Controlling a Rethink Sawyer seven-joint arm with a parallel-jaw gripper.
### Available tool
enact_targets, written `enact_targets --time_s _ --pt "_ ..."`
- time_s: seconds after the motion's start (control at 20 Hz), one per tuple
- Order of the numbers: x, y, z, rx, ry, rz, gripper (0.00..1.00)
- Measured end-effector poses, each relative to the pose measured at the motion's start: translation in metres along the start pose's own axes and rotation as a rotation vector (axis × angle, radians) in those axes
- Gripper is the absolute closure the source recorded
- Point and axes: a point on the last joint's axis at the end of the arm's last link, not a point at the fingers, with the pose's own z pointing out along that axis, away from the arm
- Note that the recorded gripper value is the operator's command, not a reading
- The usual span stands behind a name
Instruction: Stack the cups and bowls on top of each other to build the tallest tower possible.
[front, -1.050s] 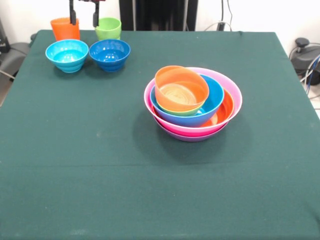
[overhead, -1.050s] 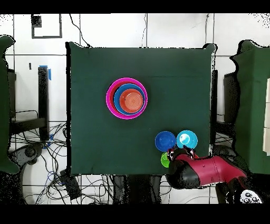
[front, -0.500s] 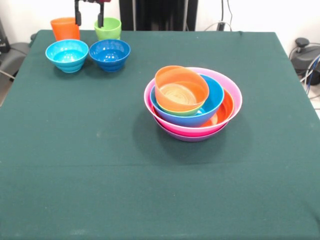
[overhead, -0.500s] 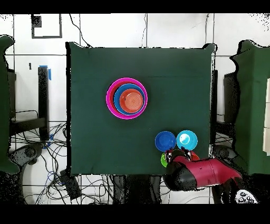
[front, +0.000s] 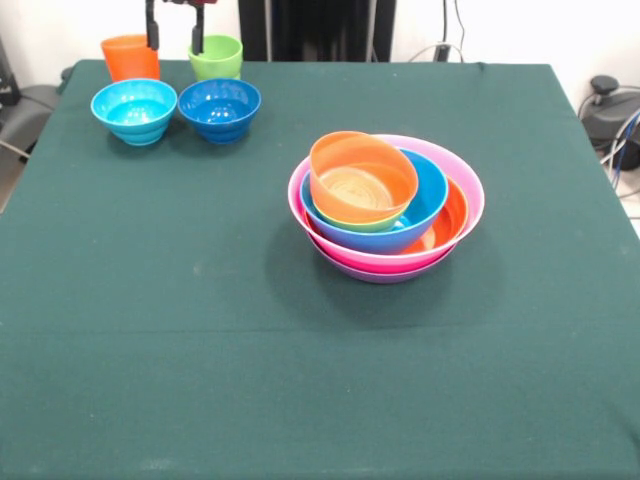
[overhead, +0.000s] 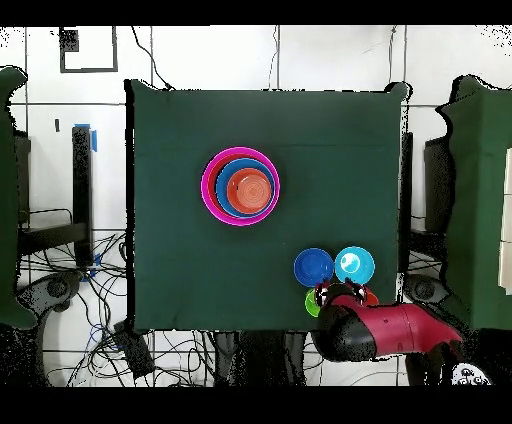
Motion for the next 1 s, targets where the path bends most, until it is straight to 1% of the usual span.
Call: enact_targets --time_s 0.25,1.0 --pt "-0.0011 -0.002 -0.0003 -0.002 0.001 0.026 0.0" --pt "0.0019 -0.0084 0.0 -0.001 0.004 0.045 0.0"
